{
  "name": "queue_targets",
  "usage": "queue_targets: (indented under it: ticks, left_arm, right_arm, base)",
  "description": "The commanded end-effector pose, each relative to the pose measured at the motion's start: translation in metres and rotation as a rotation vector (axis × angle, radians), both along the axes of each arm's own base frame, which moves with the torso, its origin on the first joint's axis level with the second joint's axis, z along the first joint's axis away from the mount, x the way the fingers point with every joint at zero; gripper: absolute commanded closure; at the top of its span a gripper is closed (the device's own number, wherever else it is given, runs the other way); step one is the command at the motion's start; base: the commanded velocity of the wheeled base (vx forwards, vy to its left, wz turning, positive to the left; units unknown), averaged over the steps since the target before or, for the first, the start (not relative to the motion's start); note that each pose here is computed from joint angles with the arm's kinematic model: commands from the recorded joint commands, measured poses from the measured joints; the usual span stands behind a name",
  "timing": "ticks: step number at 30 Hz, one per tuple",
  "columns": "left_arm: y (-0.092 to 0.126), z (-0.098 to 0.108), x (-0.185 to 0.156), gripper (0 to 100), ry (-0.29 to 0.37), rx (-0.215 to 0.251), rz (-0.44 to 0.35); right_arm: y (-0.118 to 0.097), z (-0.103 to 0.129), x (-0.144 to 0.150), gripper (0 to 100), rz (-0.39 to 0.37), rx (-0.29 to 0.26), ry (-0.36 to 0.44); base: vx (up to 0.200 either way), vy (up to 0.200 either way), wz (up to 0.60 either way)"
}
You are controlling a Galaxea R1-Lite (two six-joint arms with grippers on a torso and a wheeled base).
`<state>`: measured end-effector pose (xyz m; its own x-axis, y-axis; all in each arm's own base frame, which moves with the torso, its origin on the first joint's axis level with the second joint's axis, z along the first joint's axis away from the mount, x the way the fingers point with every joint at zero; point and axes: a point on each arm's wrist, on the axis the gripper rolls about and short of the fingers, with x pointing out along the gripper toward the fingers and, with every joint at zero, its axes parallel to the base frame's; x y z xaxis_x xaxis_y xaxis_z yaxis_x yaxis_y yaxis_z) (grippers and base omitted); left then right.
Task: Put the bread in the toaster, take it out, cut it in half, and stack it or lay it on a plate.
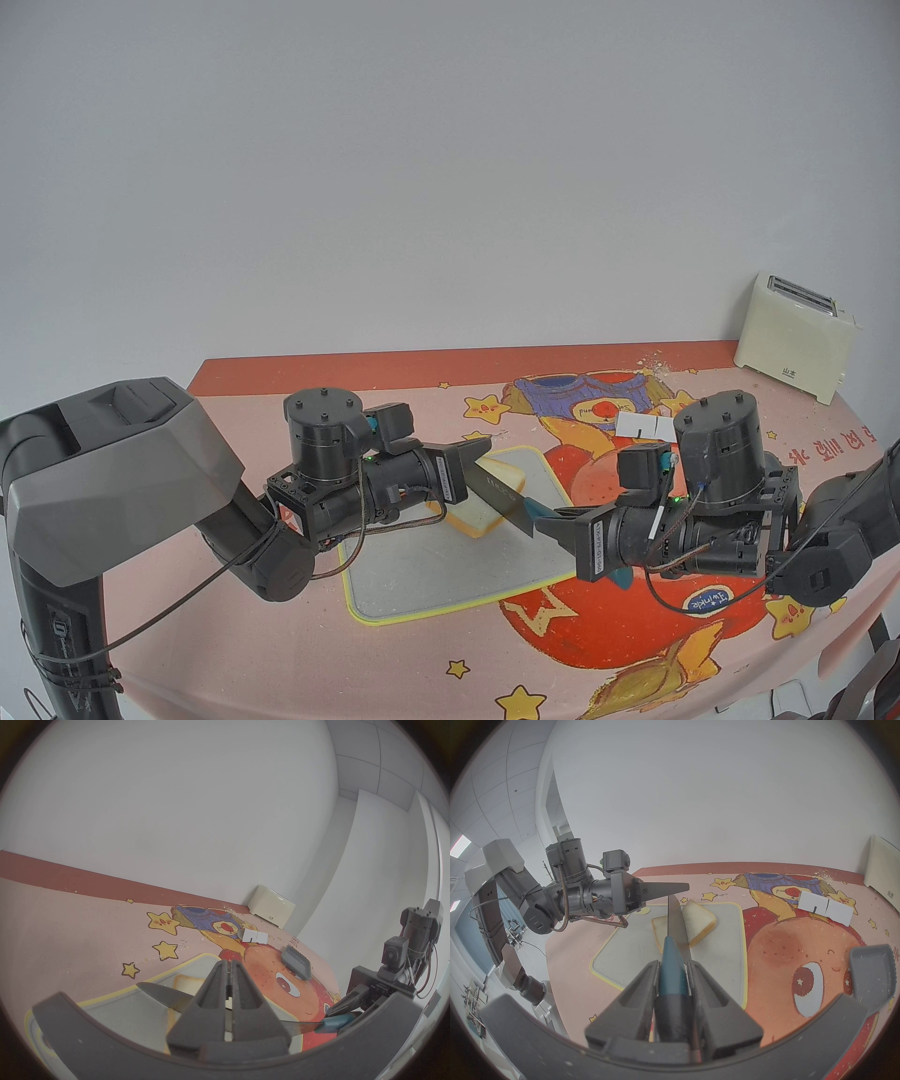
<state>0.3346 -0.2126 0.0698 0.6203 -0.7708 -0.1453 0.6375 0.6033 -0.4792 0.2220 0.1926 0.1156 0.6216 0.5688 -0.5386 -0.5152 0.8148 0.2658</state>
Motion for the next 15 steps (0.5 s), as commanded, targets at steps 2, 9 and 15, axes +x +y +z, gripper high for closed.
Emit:
queue_targets:
  ticks: [2,9,15]
  left_arm:
    - [-0.0009,-0.0084,0.0010,100,0.014,0.011,-0.001]
    - [-0.0017,-0.0046,0.0001,100,-0.030,-0.014,-0.002]
    - [-0.0012,-0.0042,-0.0007,100,-0.030,-0.014,-0.002]
  right_arm:
    - [0.0004,-0.0011,0.0002,100,0.001,-0.001,0.003]
    - [0.0004,-0.0011,0.0002,100,0.001,-0.001,0.003]
    - [0.0004,-0.0031,0.0002,100,0.001,-0.006,0.009]
  base:
    - [0.000,0.000,0.00]
    - [0.000,0.000,0.00]
    - [0.000,0.000,0.00]
